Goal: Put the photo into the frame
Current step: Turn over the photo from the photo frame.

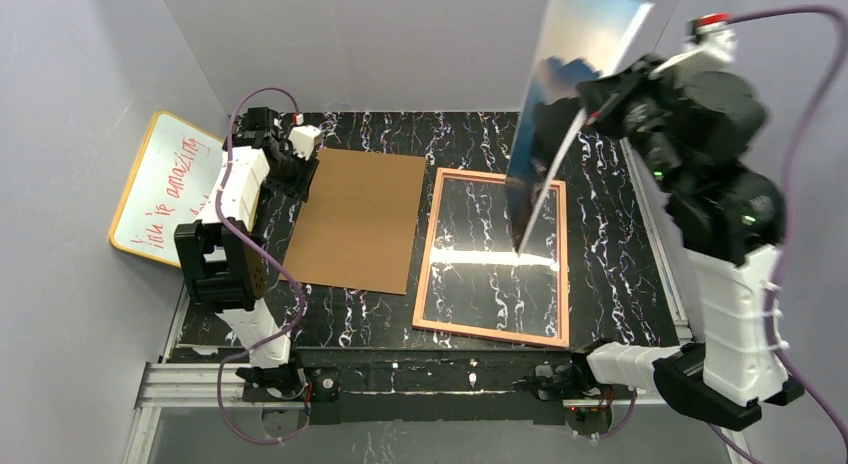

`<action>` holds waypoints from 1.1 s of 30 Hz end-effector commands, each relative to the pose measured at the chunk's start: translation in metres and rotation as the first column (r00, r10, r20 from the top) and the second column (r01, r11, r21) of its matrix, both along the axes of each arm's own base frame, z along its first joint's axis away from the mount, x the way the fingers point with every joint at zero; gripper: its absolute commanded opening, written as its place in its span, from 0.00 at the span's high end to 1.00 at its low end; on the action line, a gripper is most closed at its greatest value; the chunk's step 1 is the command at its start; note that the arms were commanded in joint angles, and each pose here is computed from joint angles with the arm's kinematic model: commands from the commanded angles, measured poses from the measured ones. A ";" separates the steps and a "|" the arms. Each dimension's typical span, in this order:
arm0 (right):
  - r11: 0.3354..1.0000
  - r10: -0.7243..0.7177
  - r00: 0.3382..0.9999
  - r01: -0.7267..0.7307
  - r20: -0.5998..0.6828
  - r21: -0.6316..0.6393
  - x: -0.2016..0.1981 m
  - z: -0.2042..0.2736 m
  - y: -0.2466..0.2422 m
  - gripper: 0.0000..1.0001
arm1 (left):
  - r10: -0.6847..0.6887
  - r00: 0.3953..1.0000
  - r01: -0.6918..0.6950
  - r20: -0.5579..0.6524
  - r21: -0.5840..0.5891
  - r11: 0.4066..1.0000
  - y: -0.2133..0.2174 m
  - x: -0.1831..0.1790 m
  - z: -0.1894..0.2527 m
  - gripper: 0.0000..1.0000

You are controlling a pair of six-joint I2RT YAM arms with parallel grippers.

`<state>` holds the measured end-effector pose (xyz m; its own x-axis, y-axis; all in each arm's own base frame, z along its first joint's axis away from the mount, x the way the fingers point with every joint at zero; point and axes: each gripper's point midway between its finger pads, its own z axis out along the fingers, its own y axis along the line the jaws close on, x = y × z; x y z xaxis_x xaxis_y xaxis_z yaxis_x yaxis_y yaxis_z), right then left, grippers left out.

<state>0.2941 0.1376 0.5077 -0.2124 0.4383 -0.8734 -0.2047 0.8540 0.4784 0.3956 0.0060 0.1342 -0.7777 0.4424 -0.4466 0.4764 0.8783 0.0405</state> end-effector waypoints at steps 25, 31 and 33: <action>0.991 0.009 0.634 0.100 -0.773 0.093 0.024 -0.299 0.094 0.85 | 0.009 1.000 -0.010 0.007 0.051 0.999 0.007 -0.026 0.006 0.50; 0.941 0.033 0.703 0.218 -0.711 0.259 0.032 -0.299 0.089 0.99 | 0.006 1.000 -0.006 0.004 0.065 0.998 0.009 -0.028 0.001 0.50; 0.940 -0.029 0.707 0.259 -0.706 0.221 0.039 -0.302 0.080 0.99 | 0.007 1.000 -0.008 0.006 0.070 0.998 0.010 -0.027 0.000 0.50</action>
